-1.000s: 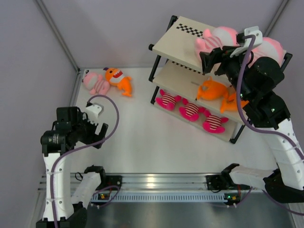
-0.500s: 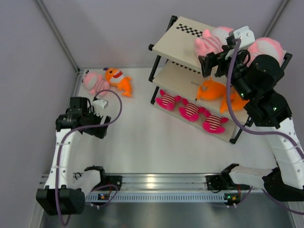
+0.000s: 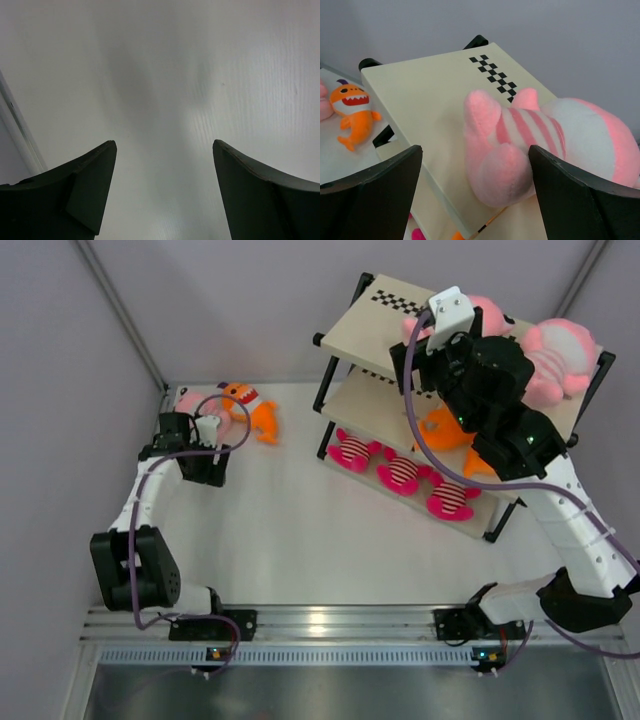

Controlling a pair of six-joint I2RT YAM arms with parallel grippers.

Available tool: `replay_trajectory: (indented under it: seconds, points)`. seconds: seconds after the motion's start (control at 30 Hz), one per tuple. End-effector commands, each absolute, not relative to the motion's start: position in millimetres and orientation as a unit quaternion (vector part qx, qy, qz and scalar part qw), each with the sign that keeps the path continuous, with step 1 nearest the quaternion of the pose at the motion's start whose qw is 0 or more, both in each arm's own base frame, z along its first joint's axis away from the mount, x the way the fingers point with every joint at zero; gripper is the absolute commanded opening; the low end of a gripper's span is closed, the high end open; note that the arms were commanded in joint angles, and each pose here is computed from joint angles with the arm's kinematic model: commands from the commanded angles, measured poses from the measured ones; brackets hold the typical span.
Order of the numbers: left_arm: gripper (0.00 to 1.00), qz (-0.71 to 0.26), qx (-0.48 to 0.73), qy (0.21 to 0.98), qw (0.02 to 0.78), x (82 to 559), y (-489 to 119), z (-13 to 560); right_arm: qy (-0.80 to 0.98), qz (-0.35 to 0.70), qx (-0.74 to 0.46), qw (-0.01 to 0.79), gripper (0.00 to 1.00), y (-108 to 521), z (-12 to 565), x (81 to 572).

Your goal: Place and organize the stuffed toys onto the shelf

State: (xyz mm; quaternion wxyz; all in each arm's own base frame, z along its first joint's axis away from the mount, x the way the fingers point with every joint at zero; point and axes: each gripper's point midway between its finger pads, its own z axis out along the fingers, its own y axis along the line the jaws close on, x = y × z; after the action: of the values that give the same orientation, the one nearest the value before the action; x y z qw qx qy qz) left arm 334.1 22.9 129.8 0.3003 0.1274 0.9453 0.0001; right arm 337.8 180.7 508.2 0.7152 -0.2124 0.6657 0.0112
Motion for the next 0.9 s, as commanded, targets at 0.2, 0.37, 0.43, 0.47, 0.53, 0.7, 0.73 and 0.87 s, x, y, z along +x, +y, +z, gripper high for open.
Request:
replay_trajectory:
  seconds: [0.2,0.37,0.43,0.47,0.53,0.7,0.73,0.87]
  points:
    - [0.77,0.032,0.016,0.945,0.326,422,95,101,0.622,-0.009,-0.168,0.765,0.88,152,548,314]
    - [0.77,0.032,0.003,0.938,0.346,462,101,102,0.619,-0.013,-0.176,0.765,0.88,155,545,314]
    - [0.77,0.027,0.008,0.935,0.353,478,98,103,0.622,-0.019,-0.182,0.761,0.88,157,537,316]
    - [0.77,0.026,0.012,0.935,0.353,482,96,101,0.621,-0.02,-0.184,0.762,0.88,158,537,315]
    - [0.78,0.029,0.032,0.934,0.355,495,88,98,0.624,-0.028,-0.183,0.759,0.88,155,531,315]
    - [0.78,0.018,0.075,0.933,0.352,518,65,86,0.621,-0.032,-0.178,0.763,0.88,150,531,312]
    - [0.78,0.016,0.083,0.932,0.353,523,57,85,0.621,-0.033,-0.179,0.762,0.88,151,530,312]
    - [0.78,0.039,0.059,0.937,0.343,547,60,64,0.621,-0.032,-0.177,0.763,0.89,151,524,313]
